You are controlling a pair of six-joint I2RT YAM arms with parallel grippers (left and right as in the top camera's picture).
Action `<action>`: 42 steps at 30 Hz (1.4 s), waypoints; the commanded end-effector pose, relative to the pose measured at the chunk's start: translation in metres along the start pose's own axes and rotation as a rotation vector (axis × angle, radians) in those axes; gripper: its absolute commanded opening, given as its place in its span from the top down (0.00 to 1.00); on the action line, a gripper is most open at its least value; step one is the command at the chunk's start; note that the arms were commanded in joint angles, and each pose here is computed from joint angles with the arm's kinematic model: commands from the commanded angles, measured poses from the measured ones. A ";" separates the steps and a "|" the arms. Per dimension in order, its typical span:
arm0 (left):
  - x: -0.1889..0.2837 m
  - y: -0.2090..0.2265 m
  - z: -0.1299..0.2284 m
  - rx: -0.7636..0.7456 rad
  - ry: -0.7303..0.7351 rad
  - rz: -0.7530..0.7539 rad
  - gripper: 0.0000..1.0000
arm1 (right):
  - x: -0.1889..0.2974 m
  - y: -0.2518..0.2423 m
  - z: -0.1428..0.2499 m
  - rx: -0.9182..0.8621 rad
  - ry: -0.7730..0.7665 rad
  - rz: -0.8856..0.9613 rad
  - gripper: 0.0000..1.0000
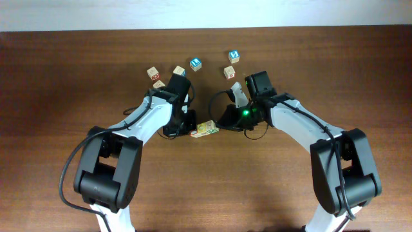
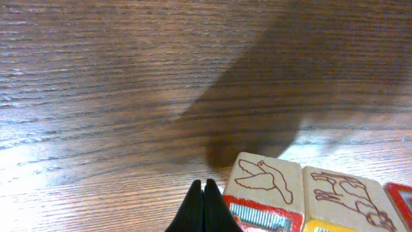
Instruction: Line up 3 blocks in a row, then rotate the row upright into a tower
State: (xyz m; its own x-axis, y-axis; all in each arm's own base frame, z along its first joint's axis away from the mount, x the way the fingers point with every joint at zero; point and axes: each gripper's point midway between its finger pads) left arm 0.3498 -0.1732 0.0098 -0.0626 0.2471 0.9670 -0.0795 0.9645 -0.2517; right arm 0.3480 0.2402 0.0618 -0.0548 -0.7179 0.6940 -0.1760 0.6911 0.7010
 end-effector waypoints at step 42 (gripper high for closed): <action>0.010 -0.003 -0.013 0.074 0.034 0.184 1.00 | -0.018 0.038 0.016 0.059 0.064 -0.044 0.96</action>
State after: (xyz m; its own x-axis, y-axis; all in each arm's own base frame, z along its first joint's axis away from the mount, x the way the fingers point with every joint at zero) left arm 0.3512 -0.1858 0.0192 -0.0297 0.4131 0.9102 -0.1110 0.9036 -0.4137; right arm 0.3224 0.2831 0.0890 0.0340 -0.7813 0.6232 -0.2594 0.5953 0.7605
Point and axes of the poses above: each gripper's point midway between its finger pads, its own x axis back along the fingers, its own y axis along the line the jaws close on, z = x × y, and after that the axes turned 2 degrees about x, right-handed
